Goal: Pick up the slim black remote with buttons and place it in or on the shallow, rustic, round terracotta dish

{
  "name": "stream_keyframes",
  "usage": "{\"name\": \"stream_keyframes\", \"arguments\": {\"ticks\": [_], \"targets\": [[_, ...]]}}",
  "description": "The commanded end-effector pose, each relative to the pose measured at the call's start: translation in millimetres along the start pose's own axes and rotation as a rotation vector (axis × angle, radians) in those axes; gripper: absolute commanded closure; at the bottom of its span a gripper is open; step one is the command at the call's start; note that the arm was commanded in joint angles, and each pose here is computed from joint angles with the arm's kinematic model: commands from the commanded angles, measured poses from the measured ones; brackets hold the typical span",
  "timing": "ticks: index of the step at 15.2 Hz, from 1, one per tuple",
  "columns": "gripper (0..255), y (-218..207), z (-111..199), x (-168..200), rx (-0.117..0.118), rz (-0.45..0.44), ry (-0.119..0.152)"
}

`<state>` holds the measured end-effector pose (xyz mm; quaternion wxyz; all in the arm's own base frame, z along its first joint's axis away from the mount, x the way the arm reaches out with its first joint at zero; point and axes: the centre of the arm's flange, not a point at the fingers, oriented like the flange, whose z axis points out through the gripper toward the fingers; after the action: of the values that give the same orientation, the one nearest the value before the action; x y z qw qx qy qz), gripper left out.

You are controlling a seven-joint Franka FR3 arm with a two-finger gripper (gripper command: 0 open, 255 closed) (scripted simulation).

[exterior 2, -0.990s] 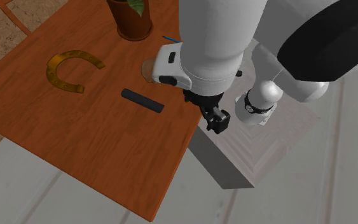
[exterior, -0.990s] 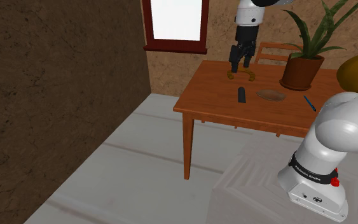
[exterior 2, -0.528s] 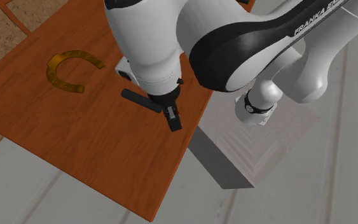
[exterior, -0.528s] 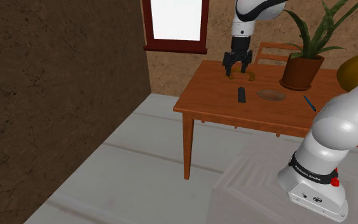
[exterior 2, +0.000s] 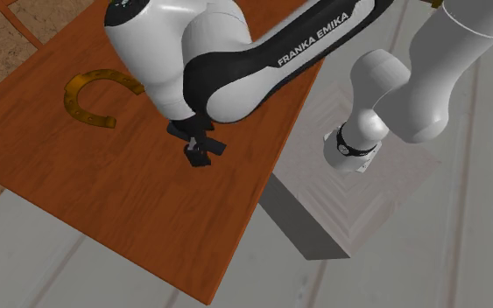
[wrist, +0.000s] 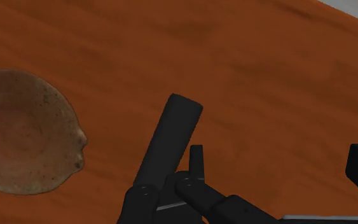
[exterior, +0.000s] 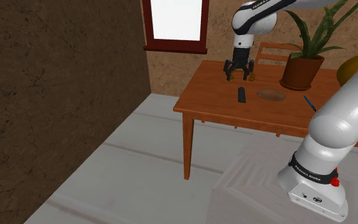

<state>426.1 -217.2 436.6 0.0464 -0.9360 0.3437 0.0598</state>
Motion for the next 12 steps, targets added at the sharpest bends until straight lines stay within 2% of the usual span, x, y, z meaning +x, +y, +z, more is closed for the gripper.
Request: {"name": "stream_keyframes", "arguments": {"ticks": [1, 9, 12], "targets": [[0, 16.7, 13.7, 20.1, 0.013, 0.083, -0.012], [0, 99.8, 69.6, 76.0, 0.063, 0.405, -0.060], [0, 105.9, 84.7, 78.5, 0.067, 0.430, -0.063]]}}
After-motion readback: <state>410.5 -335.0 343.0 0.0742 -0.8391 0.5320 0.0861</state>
